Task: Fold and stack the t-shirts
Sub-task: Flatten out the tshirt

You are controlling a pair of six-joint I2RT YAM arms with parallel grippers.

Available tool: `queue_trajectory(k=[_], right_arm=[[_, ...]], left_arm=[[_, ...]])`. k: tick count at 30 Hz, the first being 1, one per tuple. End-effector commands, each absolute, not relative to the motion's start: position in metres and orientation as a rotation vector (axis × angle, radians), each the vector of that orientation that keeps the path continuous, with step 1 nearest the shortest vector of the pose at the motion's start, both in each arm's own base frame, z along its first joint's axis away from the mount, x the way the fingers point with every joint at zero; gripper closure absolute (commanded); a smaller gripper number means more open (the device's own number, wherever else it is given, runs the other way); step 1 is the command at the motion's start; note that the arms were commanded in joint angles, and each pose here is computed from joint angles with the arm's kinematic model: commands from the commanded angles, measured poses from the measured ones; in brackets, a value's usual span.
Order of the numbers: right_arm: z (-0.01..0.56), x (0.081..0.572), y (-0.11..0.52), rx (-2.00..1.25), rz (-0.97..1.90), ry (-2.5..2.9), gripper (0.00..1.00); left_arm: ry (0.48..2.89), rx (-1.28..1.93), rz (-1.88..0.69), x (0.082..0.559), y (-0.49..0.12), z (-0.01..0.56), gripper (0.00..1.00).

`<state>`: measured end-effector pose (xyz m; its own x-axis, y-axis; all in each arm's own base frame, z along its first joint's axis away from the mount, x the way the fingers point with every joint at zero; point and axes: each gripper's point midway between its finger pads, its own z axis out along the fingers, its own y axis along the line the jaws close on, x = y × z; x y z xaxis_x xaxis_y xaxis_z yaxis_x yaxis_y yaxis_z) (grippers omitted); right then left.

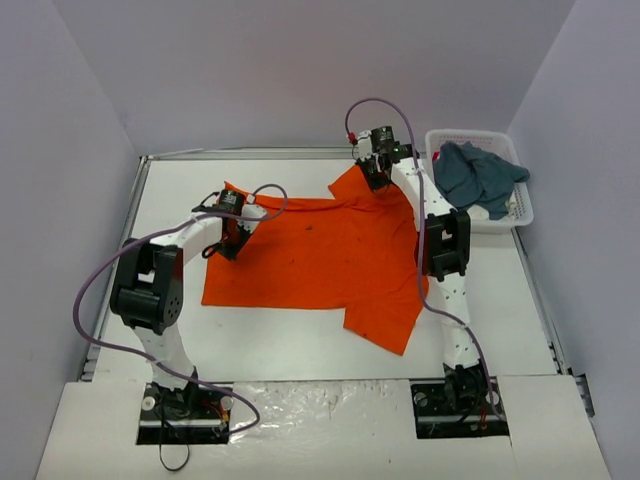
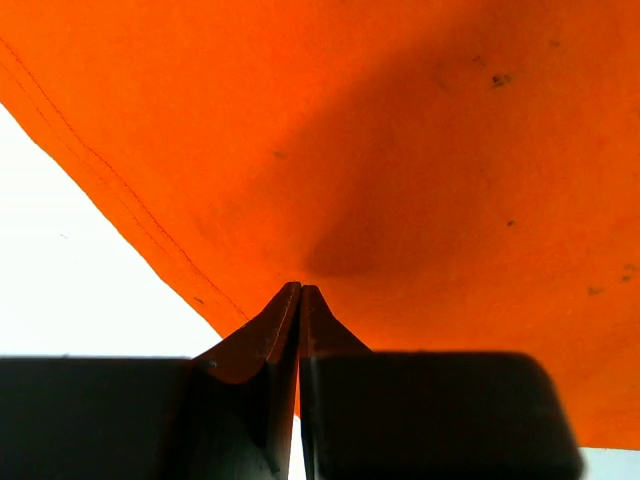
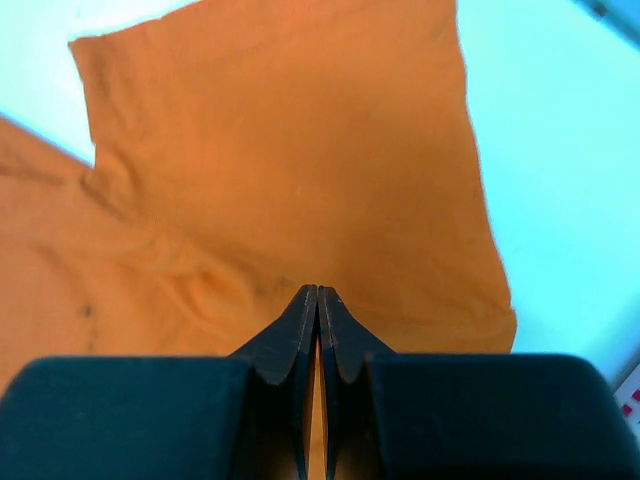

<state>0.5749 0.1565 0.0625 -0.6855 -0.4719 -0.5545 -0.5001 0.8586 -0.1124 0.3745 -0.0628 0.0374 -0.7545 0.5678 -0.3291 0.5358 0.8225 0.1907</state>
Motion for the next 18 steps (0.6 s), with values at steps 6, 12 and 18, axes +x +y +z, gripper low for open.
queue_trajectory(k=[6,12,18], right_arm=[[0.125,0.634,0.175,-0.547,0.037,2.150,1.00],[0.071,0.650,0.182,-0.522,0.059,2.189,1.00],[0.042,0.655,0.193,-0.529,0.080,2.201,1.00]], left_arm=[[2.613,0.768,0.134,0.375,-0.061,0.052,0.97],[2.628,0.783,0.109,0.371,-0.063,0.050,0.98],[2.644,0.791,0.097,0.368,-0.065,0.046,0.98]])
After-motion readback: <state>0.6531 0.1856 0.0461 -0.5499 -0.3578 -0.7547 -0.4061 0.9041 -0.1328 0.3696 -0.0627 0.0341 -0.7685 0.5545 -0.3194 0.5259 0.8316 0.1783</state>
